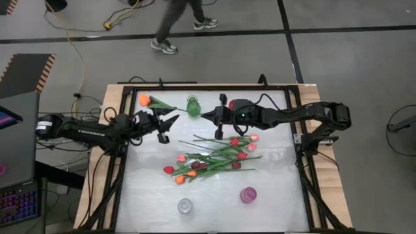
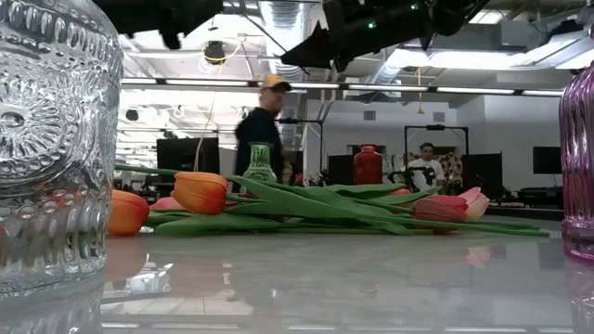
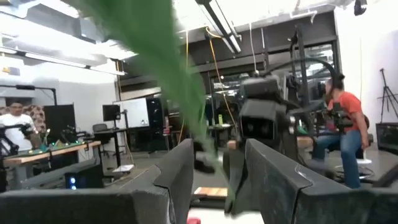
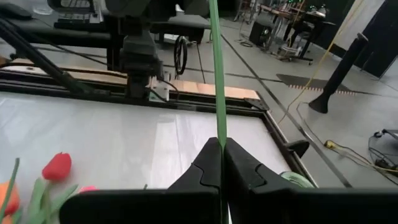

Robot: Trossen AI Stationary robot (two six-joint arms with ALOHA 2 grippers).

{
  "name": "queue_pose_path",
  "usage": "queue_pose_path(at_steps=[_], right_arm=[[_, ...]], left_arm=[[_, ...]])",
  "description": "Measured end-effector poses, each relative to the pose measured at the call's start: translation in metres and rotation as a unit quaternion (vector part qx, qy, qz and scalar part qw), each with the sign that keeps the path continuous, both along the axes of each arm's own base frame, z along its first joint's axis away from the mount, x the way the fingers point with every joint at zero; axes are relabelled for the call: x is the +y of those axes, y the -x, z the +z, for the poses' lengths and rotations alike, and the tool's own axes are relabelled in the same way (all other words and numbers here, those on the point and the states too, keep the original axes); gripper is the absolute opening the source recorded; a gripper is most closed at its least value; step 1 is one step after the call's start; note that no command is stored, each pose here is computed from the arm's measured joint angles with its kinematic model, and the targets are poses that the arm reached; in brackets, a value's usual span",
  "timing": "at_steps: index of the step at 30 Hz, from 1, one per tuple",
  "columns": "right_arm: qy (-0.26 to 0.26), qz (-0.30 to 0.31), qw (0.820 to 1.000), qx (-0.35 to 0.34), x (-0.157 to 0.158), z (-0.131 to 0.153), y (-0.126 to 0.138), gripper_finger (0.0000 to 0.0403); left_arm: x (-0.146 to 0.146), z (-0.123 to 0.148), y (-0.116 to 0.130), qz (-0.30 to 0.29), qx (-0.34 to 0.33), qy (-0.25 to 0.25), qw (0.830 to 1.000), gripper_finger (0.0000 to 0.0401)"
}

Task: Sort flowers into vase by color
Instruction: Put the orange flower into the green vase

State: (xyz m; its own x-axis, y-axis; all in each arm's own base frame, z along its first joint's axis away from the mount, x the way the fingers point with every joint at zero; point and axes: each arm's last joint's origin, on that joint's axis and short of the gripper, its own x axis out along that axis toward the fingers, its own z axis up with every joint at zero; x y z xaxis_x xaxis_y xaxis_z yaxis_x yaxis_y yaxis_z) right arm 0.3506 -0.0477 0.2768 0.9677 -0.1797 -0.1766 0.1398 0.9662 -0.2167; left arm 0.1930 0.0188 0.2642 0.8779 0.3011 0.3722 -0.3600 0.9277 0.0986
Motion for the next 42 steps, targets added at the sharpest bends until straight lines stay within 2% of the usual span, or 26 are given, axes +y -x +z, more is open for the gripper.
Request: queue_pose_path(at_steps=[11,15,23,29,33,42], right_arm=[[0.005,0.001,1.000,-0.014,0.000,0.004,0.000,0.0030],[0.005,0.001,1.000,-0.014,0.000,0.004,0.000,0.0030],[0.005,0.001,1.000,-0.014,0.001,0.004,0.000,0.0042],[-0.003,0.000,1.000,-0.008,0.000,0.002,0.000,0.0056],[-0.003,-0.001,1.000,0.012,0.001,0.002,0.002,0.0078],[-0.007,-0.046,0.988,0.146,-0.004,0.016,0.010,0.0168]], left_arm=[[0.002,0.021,-0.014,0.011,-0.020,0.004,1.000,0.0129],[0.002,0.020,-0.014,0.012,-0.018,0.004,1.000,0.0100],[0.002,0.020,-0.015,0.011,-0.017,0.007,1.000,0.0013],[0.006,0.018,-0.015,0.019,-0.013,0.013,1.000,0.0003],[0.013,0.014,-0.016,0.027,0.009,0.021,0.999,0.0002],[0.032,0.006,-0.015,0.067,0.040,0.048,0.996,0.0000]])
